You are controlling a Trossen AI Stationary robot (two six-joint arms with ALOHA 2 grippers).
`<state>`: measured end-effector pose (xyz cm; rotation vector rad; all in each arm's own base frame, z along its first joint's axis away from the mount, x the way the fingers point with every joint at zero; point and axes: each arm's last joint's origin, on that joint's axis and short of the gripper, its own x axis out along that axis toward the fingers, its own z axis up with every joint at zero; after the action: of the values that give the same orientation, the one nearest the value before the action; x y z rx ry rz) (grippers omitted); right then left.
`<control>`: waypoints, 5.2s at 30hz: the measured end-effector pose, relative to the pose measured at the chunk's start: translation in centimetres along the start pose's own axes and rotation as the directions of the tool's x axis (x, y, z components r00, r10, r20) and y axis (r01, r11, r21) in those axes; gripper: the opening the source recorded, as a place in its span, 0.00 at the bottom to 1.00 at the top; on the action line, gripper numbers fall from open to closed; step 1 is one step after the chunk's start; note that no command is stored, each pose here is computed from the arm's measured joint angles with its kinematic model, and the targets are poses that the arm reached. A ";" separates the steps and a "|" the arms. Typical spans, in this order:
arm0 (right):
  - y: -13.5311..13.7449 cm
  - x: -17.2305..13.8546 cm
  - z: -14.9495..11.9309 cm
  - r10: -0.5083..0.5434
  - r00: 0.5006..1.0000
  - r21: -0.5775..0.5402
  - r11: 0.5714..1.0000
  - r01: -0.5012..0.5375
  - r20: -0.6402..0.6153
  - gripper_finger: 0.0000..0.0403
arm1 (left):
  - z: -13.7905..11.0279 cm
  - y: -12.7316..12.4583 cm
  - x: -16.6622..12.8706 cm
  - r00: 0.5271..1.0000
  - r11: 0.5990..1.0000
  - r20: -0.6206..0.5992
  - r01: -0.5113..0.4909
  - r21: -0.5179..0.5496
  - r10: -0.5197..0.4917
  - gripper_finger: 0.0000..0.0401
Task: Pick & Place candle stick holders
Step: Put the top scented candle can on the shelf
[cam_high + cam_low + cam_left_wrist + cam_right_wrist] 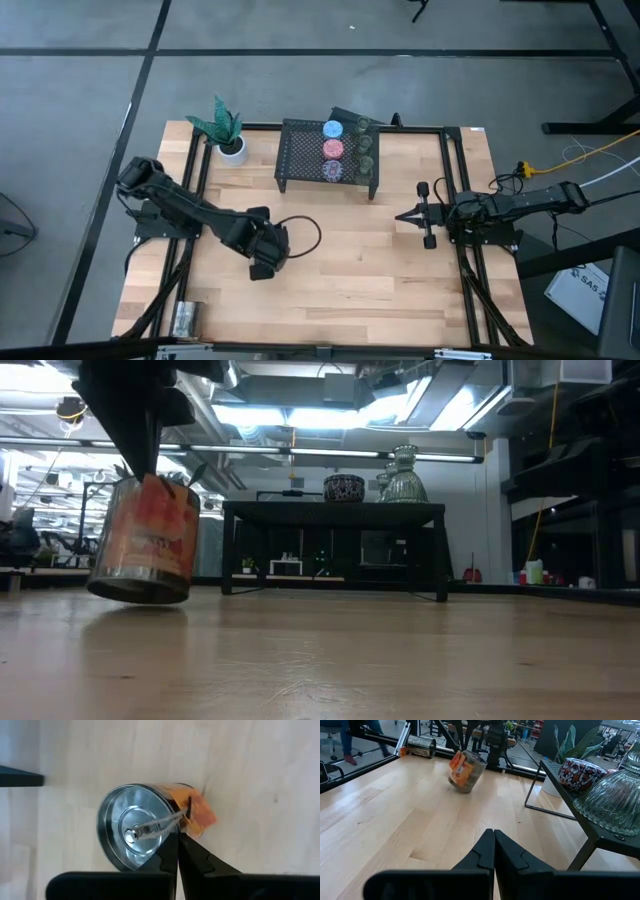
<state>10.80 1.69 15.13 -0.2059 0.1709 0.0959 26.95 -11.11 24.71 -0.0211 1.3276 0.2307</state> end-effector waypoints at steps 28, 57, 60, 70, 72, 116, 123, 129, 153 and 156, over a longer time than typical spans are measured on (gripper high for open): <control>0.0 0.0 0.0 0.000 1.000 0.000 1.000 0.000 0.000 0.01 | 0.5 -1.3 2.7 1.000 1.000 -0.022 0.010 -0.005 -0.011 0.16; 0.0 0.0 0.0 0.001 1.000 0.000 1.000 -0.001 -0.001 0.01 | 2.9 3.0 1.3 0.995 0.997 -0.099 -0.001 0.075 0.009 0.31; 0.0 0.0 0.0 0.000 1.000 0.000 1.000 0.000 -0.001 0.01 | 3.3 3.1 1.4 0.996 0.996 -0.088 0.038 0.077 -0.031 0.31; 0.0 0.0 0.0 0.000 1.000 0.000 1.000 0.000 0.000 0.01 | 2.1 2.9 4.5 0.987 0.995 -0.152 0.064 0.078 -0.052 0.31; 0.0 0.0 0.0 0.001 1.000 0.000 1.000 -0.001 0.000 0.01 | 1.8 2.9 5.0 0.987 0.994 -0.143 0.089 0.070 -0.078 0.31; 0.0 0.0 0.0 0.000 1.000 0.000 1.000 0.000 0.000 0.01 | -3.7 -0.9 1.4 0.991 0.977 0.133 -0.032 0.212 0.003 0.27; 0.0 0.0 0.0 0.001 1.000 0.000 1.000 -0.001 0.000 0.01 | -3.4 -1.2 1.6 0.984 0.944 0.174 -0.026 0.330 -0.034 0.26; 0.0 0.0 0.0 0.000 1.000 0.000 1.000 0.000 0.000 0.01 | -3.1 -1.8 3.1 0.991 0.894 0.131 -0.063 0.445 0.005 0.23; 0.0 0.0 0.0 0.000 1.000 0.000 1.000 0.000 0.000 0.01 | -0.8 -1.1 1.1 0.994 0.888 0.111 -0.051 0.457 0.000 0.01; 0.0 0.0 0.0 0.000 1.000 0.000 1.000 0.000 0.000 0.01 | -0.5 -0.9 0.2 0.992 0.888 0.123 -0.076 0.454 0.021 0.01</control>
<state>10.80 1.69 15.14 -0.2059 0.1708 0.0962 26.69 -12.00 24.33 0.4220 1.2401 -0.0456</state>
